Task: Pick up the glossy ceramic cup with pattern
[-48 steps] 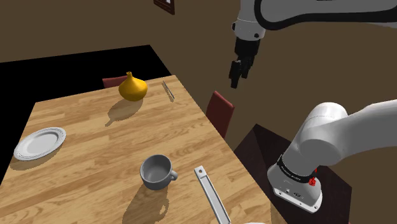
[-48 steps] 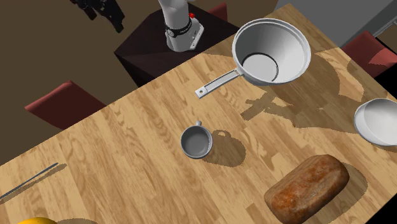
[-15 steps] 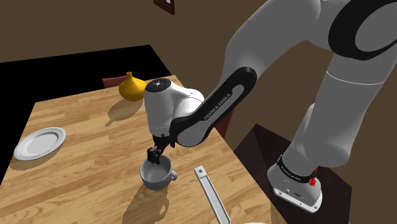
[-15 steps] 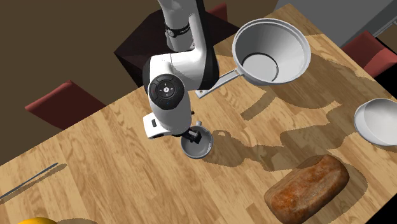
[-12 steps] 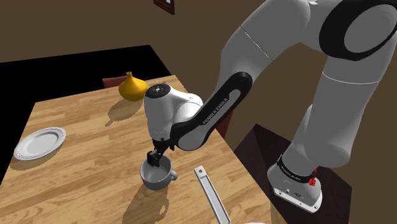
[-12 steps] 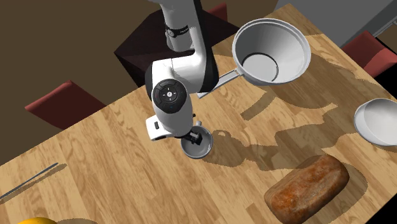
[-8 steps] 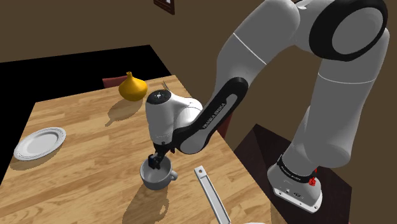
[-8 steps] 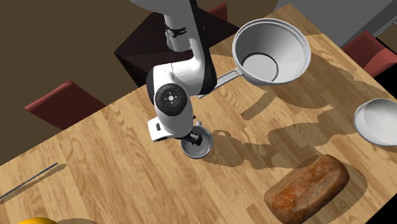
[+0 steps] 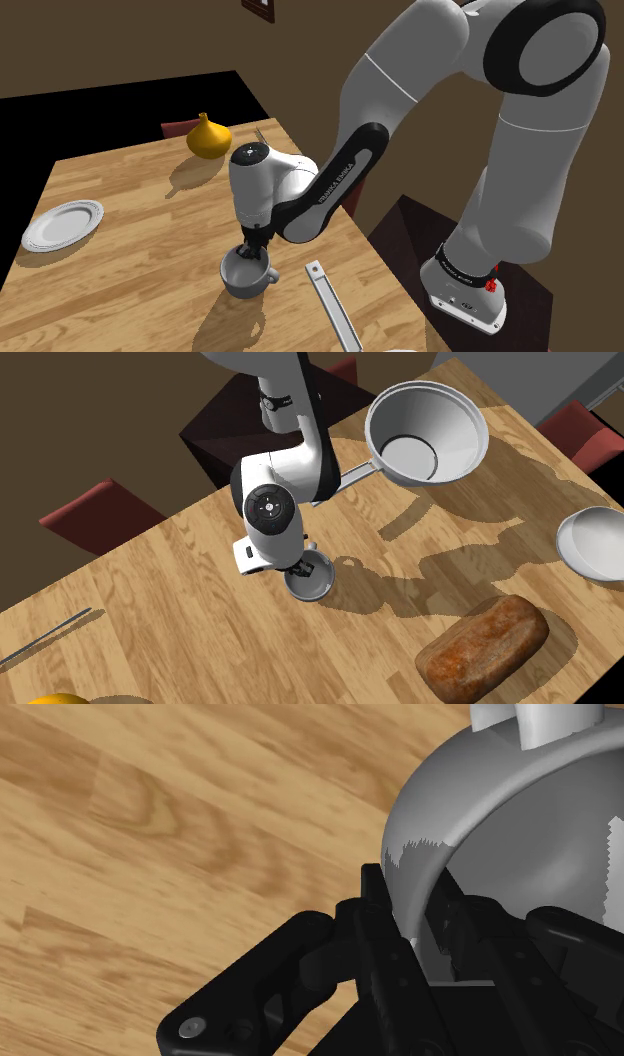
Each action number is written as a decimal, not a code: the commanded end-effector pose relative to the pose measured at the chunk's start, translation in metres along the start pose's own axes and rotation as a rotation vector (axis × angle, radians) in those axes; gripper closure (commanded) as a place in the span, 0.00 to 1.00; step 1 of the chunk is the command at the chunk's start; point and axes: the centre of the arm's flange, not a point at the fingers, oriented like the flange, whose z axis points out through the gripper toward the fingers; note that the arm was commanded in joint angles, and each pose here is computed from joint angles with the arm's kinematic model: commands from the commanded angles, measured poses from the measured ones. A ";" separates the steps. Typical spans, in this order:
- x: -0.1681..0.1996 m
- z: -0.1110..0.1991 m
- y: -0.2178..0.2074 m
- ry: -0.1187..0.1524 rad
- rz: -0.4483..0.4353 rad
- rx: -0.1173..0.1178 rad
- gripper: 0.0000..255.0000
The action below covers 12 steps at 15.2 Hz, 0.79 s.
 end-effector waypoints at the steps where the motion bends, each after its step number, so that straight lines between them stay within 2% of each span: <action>1: 0.000 0.000 0.000 0.000 0.000 0.000 1.00; 3: 0.000 0.000 0.000 0.000 0.000 0.000 1.00; 12: 0.003 -0.047 -0.001 0.000 0.000 0.000 1.00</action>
